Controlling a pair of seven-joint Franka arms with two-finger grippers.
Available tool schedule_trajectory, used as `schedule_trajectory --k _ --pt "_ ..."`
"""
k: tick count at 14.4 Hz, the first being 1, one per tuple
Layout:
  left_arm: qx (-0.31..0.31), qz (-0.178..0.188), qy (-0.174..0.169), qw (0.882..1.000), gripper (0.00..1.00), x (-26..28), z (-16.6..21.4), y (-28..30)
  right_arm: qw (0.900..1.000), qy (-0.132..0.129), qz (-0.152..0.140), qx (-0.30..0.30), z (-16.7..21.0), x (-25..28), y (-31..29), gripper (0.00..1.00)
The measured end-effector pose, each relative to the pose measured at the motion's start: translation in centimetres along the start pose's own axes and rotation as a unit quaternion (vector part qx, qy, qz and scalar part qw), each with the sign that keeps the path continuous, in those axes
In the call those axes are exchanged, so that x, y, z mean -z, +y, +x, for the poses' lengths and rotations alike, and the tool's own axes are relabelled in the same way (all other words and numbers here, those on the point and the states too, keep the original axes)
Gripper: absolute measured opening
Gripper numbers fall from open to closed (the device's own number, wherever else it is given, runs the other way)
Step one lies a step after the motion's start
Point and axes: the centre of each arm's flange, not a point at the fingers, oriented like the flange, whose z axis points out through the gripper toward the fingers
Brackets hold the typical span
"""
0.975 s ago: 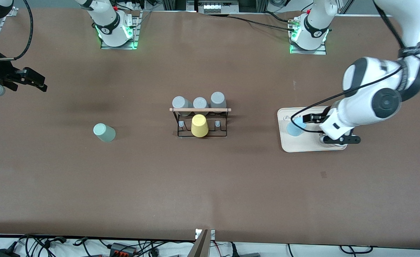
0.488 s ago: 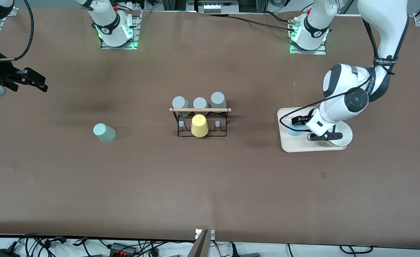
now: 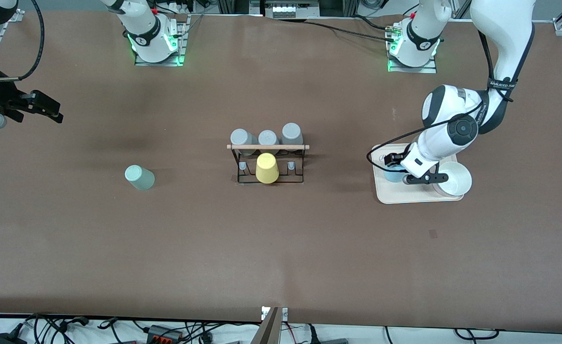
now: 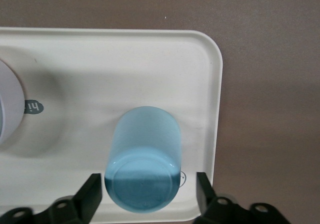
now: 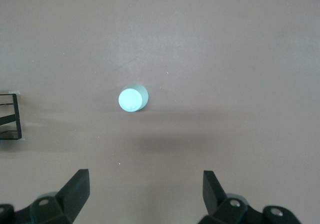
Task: Hang scattered cups on rack with three cups
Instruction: 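Reach the left gripper down to the light blue cup on the tray, then close the left gripper on the light blue cup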
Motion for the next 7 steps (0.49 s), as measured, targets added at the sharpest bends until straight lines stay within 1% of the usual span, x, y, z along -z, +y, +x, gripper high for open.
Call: schedule_trajectory --k 1,3,4,5,7 --pt "0.001 0.0 0.0 1.0 0.81 -0.03 0.0 -0.01 1.0 0.0 0.0 0.0 0.0 -0.01 0.0 1.0" --pt "0.002 0.0 0.0 1.0 0.67 -0.03 0.01 -0.01 1.0 0.0 0.0 0.0 0.0 -0.02 0.02 1.0" --pt "0.002 0.0 0.0 1.0 0.67 -0.03 0.01 -0.01 1.0 0.0 0.0 0.0 0.0 -0.02 0.03 1.0" --pt "0.003 0.0 0.001 1.0 0.64 0.04 0.03 0.0 1.0 -0.001 0.0 0.0 0.0 -0.02 0.03 1.0" --pt "0.003 0.0 0.001 1.0 0.64 0.1 0.07 -0.02 1.0 -0.001 0.0 0.0 0.0 -0.03 0.03 1.0"
